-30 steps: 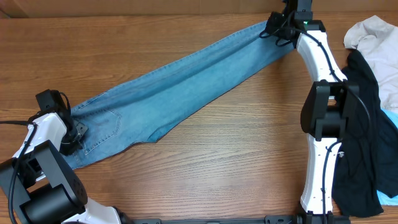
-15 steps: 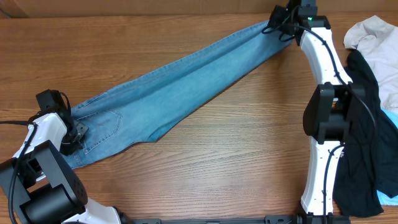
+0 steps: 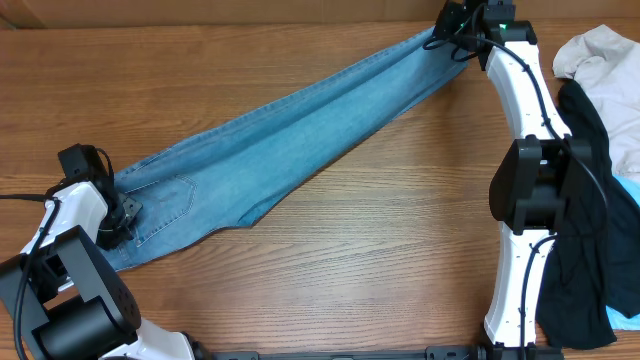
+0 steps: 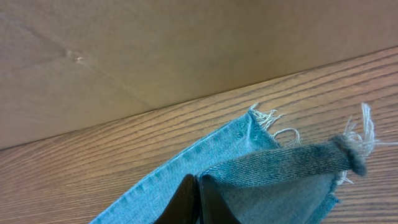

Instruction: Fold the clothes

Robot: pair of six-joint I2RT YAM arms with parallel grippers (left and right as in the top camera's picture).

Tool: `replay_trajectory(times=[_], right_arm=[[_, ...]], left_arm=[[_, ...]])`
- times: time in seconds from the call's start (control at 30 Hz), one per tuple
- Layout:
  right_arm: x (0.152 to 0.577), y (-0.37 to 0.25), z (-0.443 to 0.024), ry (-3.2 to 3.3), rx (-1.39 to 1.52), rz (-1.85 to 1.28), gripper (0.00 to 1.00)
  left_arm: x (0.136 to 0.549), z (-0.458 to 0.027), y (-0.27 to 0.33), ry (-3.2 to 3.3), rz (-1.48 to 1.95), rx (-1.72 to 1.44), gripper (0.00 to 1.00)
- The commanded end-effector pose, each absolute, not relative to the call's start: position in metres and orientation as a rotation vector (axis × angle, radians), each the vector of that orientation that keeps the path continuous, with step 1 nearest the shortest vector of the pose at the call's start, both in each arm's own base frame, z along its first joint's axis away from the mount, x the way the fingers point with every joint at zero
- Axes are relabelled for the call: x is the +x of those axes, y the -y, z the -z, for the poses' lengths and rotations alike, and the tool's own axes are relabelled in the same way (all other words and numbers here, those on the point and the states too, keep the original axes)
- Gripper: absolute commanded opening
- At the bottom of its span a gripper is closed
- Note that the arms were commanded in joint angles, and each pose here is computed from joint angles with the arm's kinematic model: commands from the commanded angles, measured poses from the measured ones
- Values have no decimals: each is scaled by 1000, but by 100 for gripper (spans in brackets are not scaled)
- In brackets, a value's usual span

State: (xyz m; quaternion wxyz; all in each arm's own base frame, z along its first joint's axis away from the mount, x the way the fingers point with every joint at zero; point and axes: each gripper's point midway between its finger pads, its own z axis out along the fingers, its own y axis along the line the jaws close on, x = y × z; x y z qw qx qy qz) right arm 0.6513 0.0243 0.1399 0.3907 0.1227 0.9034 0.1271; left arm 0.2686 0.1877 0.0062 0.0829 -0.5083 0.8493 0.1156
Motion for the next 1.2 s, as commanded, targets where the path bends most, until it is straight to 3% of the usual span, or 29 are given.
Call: replay_trajectory(times=[0.0,1.17], right_arm=[[657,16,-194,-2162,384,-192,4],[660,14,-163,-2205,389,-189,4]], left_arm=[[246,6,-188,-2569,-418,-1570,12],[246,6,-188,-2569,-417,-1570,12]])
